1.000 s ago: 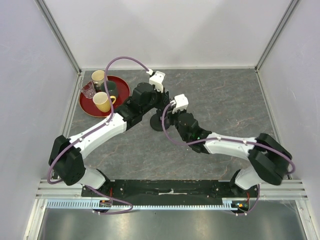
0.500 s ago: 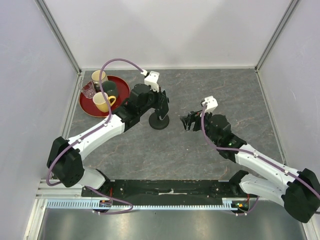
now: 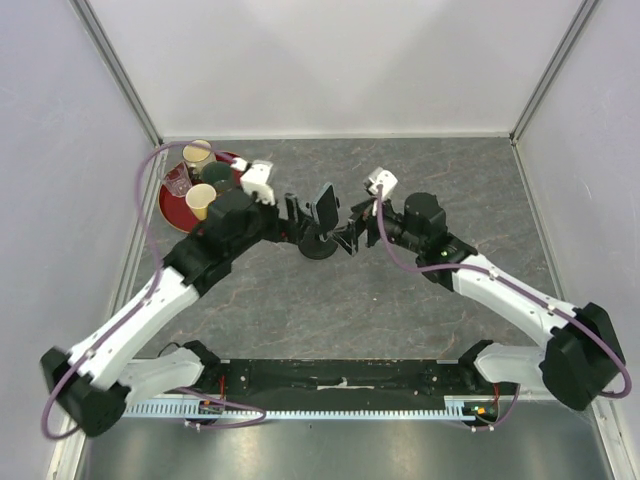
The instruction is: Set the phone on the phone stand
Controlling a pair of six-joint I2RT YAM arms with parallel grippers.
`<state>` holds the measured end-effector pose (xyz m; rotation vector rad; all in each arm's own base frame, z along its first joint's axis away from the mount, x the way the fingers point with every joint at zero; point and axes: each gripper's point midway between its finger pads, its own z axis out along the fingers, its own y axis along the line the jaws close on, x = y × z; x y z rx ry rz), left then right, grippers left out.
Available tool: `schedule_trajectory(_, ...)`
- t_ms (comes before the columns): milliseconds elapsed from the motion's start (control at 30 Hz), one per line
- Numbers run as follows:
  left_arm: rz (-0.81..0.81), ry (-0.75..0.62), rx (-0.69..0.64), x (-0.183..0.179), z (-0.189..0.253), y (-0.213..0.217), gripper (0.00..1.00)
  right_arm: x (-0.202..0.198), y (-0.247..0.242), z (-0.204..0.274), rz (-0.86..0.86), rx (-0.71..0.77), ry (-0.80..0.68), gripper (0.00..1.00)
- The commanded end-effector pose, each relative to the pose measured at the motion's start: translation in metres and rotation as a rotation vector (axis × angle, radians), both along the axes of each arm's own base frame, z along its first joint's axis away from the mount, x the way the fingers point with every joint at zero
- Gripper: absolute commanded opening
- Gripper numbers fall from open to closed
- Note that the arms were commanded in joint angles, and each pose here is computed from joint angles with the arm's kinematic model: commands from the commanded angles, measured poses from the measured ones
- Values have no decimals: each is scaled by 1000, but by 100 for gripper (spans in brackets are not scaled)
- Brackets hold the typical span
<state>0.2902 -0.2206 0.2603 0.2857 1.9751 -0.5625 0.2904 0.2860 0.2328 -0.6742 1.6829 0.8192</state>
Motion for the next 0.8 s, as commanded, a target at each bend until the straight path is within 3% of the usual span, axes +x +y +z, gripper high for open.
schedule_trajectory(0, -2, -26, -62, -37, 15, 24, 91, 15, 23, 26, 143, -102, -123, 98)
schedule_trajectory(333, -9, -139, -268, -106, 34, 66, 95, 52, 44, 42, 186, -181, -240, 98)
schedule_trajectory(467, -23, -155, -311, -113, 42, 66, 96, 61, 47, 31, 176, -200, -224, 98)
schedule_trajectory(767, -46, -125, -268, -109, 34, 60, 95, 70, 51, 22, 119, -144, -172, 98)
